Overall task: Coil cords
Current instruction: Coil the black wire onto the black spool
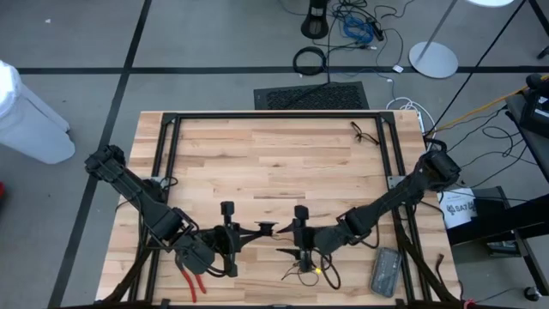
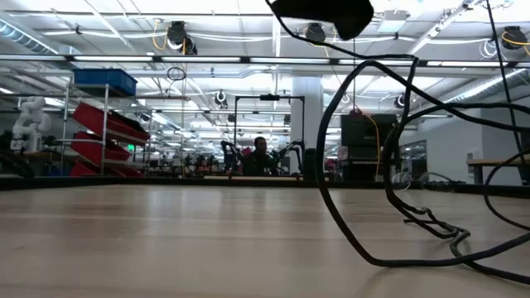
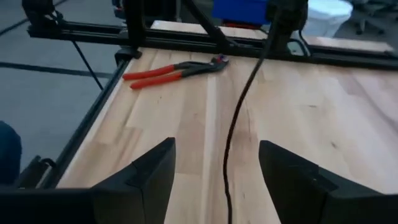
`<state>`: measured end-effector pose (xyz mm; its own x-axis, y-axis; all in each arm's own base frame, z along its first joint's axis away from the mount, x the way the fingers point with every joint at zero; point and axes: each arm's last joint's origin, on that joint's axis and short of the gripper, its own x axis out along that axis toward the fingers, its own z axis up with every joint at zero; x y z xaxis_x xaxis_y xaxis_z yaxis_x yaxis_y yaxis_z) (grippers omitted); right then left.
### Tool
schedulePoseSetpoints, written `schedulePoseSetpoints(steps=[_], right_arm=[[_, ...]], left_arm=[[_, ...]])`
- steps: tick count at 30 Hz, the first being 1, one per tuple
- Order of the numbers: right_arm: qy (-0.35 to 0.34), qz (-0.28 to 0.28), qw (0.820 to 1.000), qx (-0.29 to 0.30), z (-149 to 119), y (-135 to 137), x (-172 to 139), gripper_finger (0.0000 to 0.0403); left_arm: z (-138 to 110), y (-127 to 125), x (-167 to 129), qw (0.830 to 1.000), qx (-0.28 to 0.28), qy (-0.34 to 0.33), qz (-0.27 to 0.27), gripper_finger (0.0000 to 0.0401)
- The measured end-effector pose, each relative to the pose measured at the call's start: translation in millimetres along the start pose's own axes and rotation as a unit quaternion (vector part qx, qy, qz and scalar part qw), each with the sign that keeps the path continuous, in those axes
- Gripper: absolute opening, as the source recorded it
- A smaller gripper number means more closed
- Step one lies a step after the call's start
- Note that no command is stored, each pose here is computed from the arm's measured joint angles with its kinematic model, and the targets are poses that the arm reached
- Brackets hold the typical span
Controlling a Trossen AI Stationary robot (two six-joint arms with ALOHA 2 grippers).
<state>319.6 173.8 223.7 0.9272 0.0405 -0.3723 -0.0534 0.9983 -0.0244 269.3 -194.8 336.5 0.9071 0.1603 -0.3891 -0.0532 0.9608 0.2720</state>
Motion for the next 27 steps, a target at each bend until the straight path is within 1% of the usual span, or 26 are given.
schedulePoseSetpoints(steps=[7,10,13,15,18,19,20,24,27], right_arm=[[0.001,-0.013,1.000,0.024,-5,-9,14,0.0206],[0.001,-0.014,1.000,0.025,-7,-9,16,0.0187],[0.005,-0.014,1.000,0.024,-9,-9,18,0.0143],[0.008,-0.014,1.000,0.023,-10,-9,18,0.0103],[0.007,-0.013,1.000,0.020,-10,-9,18,0.0033],[0.008,-0.012,1.000,0.018,-10,-9,18,0.0017],[0.009,-0.012,1.000,0.016,-10,-9,18,0.0010],[0.027,0.001,1.000,0.013,-8,-10,12,0.0006],[0.044,0.008,0.999,0.017,-4,-11,2,0.0002]], left_arm=[[0,0,0,1.000,-0.009,0.000,0.000,0.0010],[0,0,0,1.000,-0.008,0.001,0.000,0.0010],[-1,0,0,1.000,-0.007,0.002,0.000,0.0010],[-1,0,0,1.000,-0.007,0.002,0.000,0.0010],[-1,0,0,1.000,-0.007,0.002,0.000,0.0010],[-1,0,0,1.000,-0.007,0.002,-0.002,0.0010],[-1,-1,0,1.000,-0.006,0.003,-0.006,0.0010],[-2,-2,-1,1.000,-0.001,0.008,-0.016,0.0010],[-6,-5,-4,0.999,0.009,0.021,-0.026,0.0010]])
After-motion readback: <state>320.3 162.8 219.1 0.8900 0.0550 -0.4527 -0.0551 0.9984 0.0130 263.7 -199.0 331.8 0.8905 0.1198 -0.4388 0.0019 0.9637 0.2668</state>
